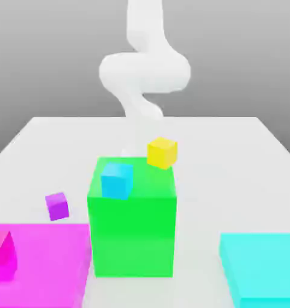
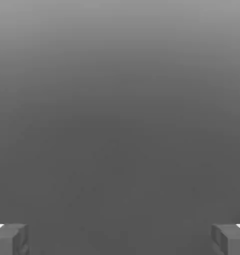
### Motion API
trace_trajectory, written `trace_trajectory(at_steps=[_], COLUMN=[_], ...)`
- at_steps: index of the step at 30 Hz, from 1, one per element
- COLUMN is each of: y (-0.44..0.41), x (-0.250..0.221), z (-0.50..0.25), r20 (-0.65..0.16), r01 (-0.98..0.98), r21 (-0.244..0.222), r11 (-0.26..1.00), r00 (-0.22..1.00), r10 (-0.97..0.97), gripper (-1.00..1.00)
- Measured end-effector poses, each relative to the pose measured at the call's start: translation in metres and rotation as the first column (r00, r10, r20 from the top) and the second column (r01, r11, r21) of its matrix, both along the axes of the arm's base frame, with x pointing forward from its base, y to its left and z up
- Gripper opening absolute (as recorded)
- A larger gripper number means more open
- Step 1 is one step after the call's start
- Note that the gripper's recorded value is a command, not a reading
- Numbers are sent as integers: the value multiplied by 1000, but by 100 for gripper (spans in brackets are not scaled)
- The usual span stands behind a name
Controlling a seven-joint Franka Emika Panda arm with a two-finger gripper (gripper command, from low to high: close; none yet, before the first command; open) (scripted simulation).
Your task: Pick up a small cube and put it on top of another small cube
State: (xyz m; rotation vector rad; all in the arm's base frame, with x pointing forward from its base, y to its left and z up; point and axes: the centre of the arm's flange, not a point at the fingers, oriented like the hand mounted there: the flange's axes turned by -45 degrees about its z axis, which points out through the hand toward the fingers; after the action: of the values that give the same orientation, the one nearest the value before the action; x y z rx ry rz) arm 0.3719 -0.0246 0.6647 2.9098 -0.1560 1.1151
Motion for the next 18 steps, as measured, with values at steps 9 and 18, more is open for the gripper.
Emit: trace_trajectory(at_steps=[9,18], y=[-112,-200], x=[27,-46], z=[-177,-344], r20=[-246,-473], r01=[334,638], r21=[38,59], r11=[942,767], r00=[917,695], r10=[-315,-542], gripper=[0,0])
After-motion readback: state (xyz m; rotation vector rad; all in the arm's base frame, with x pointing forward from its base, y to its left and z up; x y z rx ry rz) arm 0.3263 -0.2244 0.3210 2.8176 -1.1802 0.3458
